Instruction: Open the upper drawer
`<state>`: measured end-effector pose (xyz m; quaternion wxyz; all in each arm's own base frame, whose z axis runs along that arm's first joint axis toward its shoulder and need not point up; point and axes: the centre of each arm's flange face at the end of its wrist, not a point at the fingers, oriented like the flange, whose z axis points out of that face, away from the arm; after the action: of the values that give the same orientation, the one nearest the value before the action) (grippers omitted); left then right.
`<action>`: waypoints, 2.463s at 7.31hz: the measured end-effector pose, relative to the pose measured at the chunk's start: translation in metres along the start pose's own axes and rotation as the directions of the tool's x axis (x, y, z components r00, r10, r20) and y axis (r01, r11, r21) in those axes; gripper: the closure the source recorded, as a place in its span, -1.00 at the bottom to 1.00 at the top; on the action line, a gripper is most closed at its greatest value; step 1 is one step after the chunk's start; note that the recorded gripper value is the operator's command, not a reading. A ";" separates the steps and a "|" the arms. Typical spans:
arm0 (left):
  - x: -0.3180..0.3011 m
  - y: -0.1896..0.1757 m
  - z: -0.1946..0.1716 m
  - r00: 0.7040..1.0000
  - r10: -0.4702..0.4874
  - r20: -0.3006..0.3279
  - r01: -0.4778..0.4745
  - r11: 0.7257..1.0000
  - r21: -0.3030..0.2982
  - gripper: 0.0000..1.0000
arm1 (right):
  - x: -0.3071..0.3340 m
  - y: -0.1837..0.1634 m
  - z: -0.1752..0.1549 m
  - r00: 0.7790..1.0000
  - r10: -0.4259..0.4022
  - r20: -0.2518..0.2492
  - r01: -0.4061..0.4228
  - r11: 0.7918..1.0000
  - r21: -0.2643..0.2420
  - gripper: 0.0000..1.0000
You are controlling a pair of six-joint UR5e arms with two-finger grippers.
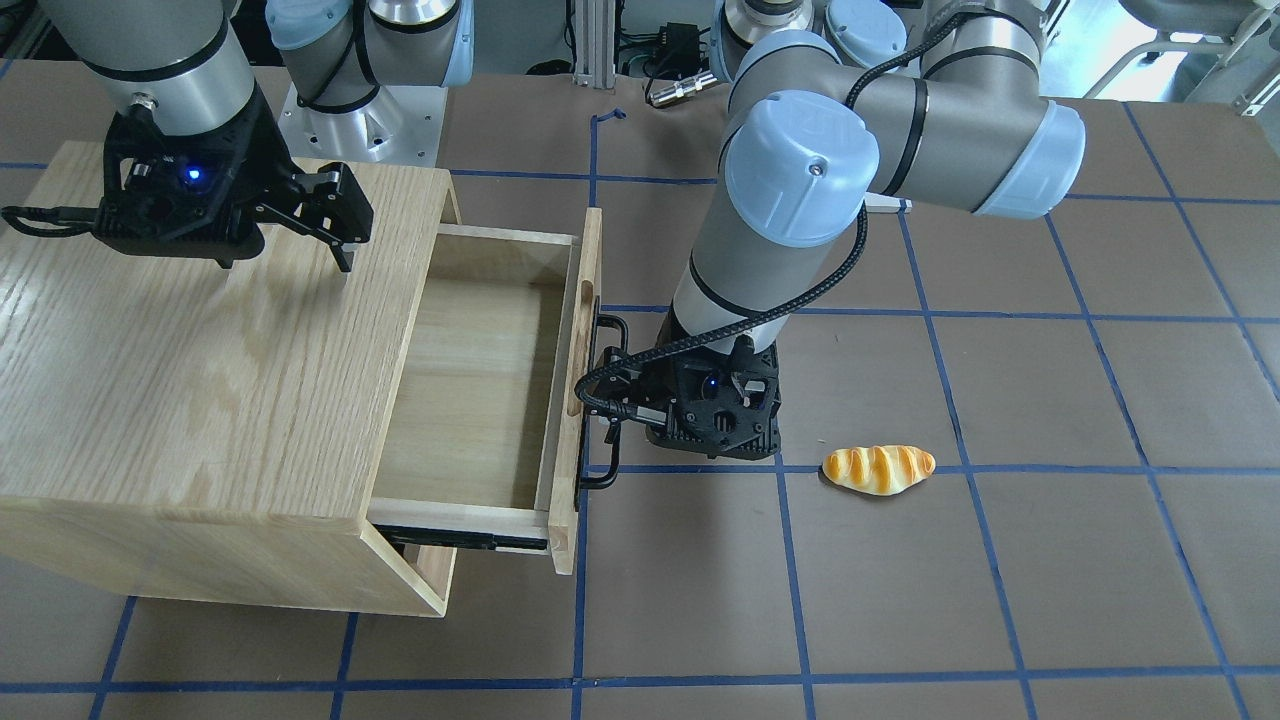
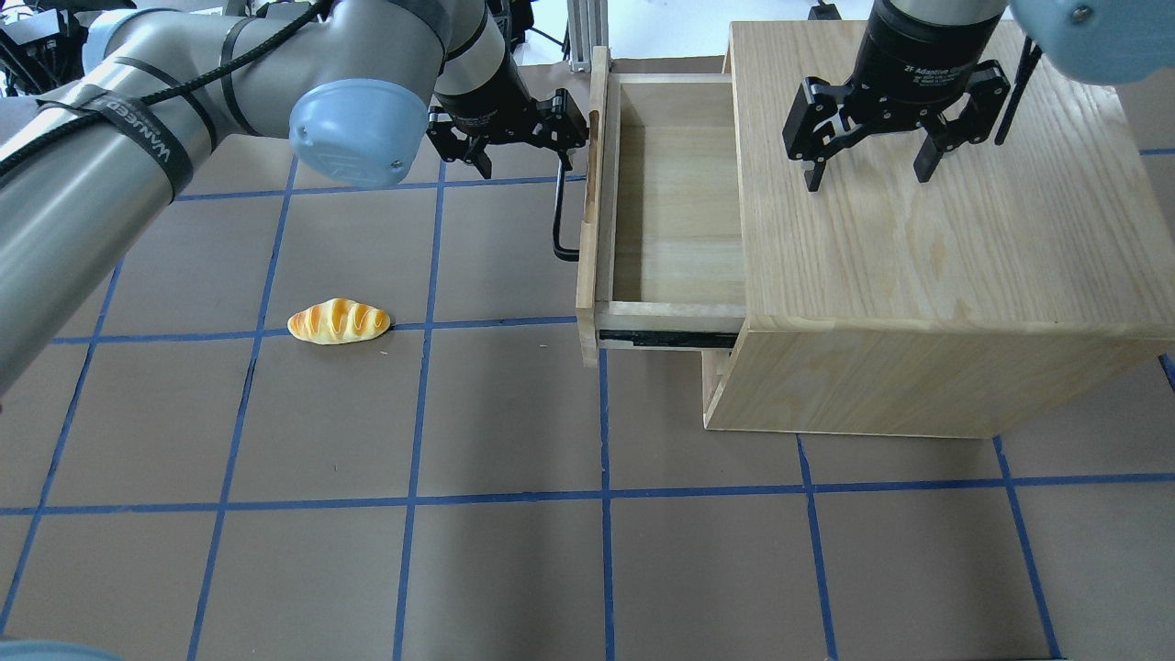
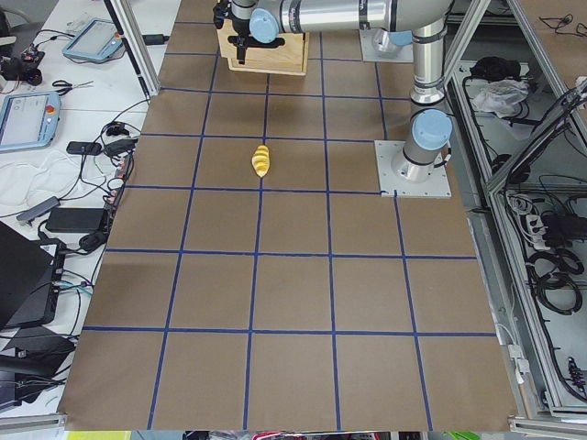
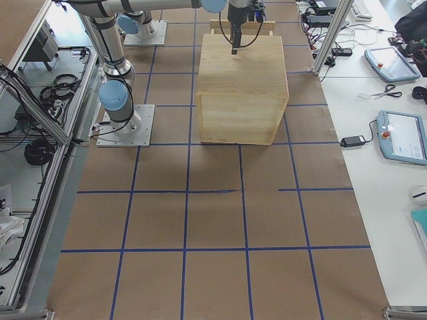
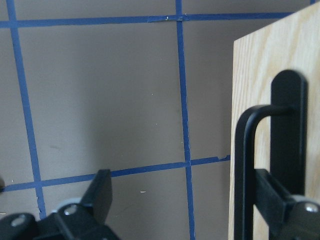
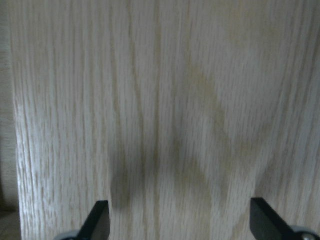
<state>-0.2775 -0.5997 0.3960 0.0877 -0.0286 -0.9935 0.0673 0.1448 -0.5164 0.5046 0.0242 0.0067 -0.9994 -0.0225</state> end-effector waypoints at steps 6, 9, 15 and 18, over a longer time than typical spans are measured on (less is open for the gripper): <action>-0.006 0.002 -0.012 1.000 -0.011 0.000 0.011 1.000 -0.001 -1.00 | 0.000 0.000 0.000 1.000 0.000 0.000 0.000 1.000 0.001 -1.00; -0.023 0.006 -0.067 0.999 -0.052 0.009 0.052 0.999 -0.004 -1.00 | 0.000 0.000 0.000 1.000 0.000 0.000 0.000 1.000 0.001 -1.00; -0.138 0.033 -0.126 0.976 -0.179 0.122 0.183 0.983 -0.021 -1.00 | 0.000 0.000 0.000 1.000 0.000 0.000 0.000 1.000 0.001 -1.00; -0.153 0.061 -0.144 0.969 -0.180 0.169 0.190 0.981 -0.046 -1.00 | 0.000 0.000 0.000 1.000 -0.001 0.000 0.001 1.000 0.001 -1.00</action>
<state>-0.0983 -0.5314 0.5015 0.0107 0.0672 -0.9972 0.0302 0.1447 -0.5165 0.5050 0.0242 0.0070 -0.9994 -0.0221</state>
